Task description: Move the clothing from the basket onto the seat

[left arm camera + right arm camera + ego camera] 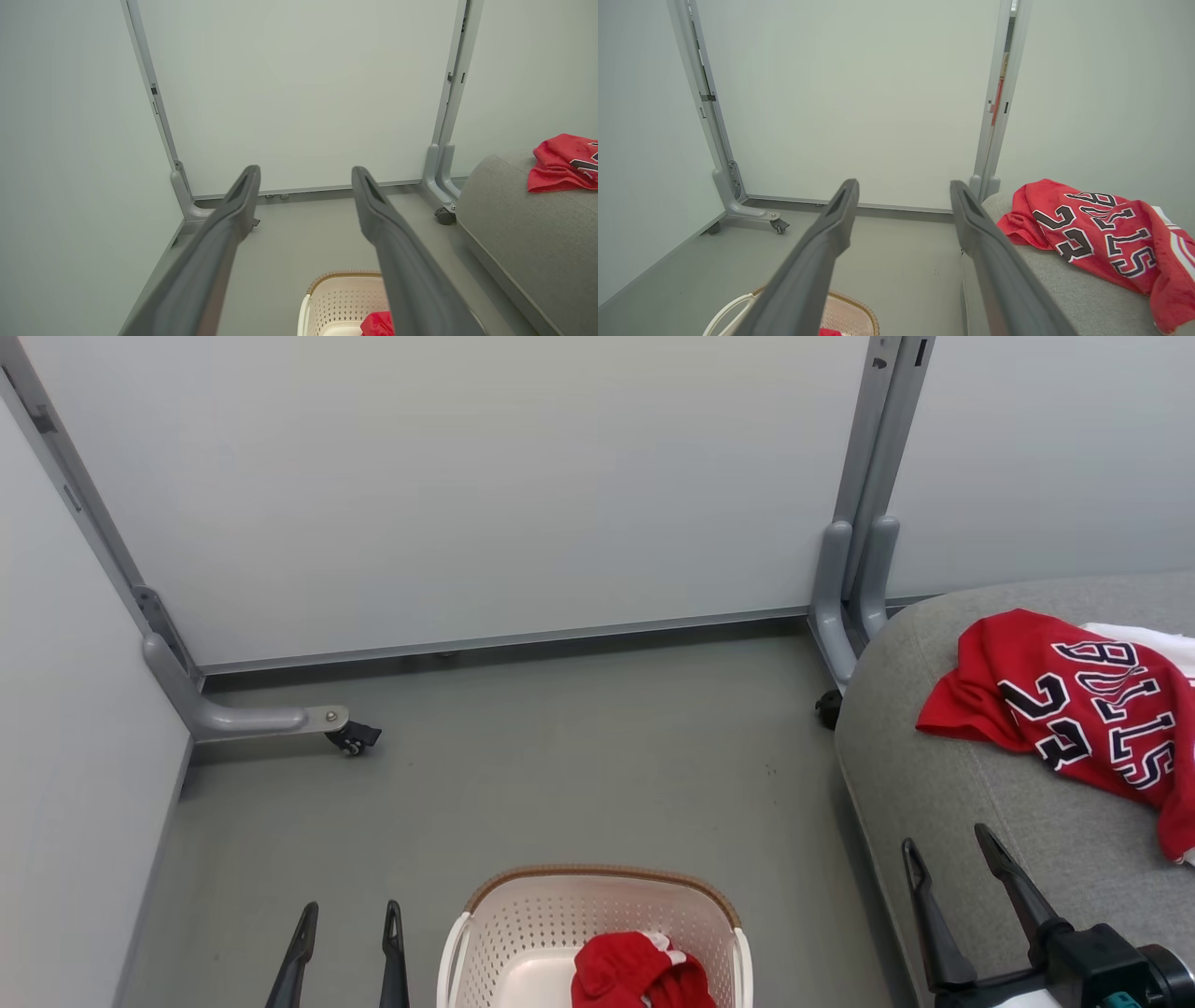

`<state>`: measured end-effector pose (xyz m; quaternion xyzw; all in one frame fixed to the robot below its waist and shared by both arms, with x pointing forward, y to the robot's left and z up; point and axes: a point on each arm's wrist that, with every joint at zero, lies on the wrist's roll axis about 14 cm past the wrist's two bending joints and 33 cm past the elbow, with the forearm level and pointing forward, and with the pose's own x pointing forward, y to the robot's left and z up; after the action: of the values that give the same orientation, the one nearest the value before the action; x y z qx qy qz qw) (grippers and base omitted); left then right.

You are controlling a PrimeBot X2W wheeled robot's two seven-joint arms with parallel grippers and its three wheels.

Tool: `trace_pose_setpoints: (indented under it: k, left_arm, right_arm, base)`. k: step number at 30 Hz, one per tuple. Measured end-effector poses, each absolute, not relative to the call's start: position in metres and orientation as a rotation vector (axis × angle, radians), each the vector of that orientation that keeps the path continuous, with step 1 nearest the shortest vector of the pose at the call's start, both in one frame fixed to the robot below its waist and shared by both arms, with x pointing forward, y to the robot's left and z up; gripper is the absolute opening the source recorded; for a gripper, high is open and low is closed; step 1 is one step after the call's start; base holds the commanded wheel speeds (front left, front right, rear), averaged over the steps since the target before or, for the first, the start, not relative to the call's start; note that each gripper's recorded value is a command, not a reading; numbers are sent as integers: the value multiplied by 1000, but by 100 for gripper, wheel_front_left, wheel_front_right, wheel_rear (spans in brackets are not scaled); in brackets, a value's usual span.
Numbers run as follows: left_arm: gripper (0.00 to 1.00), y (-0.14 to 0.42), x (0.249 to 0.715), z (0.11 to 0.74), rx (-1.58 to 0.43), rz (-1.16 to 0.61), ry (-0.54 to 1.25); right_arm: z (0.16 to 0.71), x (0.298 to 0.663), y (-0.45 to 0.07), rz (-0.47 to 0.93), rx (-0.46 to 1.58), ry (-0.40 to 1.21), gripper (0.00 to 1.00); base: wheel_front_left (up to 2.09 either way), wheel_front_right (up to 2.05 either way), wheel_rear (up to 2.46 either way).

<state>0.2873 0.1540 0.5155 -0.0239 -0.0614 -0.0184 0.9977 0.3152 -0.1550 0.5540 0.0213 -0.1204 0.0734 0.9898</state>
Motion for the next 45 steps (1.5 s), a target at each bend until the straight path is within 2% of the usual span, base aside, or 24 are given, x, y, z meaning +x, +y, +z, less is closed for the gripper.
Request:
trace_pose_setpoints:
  k: [22,36,45]
  left_arm:
    - [100,149,280,510,-64,-43,-109]
    - [100,148,282,485,-71,-43,-22]
    - [100,113,306,451,-61,-210,98]
  right_arm:
    - [548,306,-150,163,25,-226,100]
    - [536,311,-151,158,25,-184,100]
    - [530,335,-160,131,34,-158,100]
  base:
    - [0,0,0]
    - [0,0,0]
    - [0,0,0]
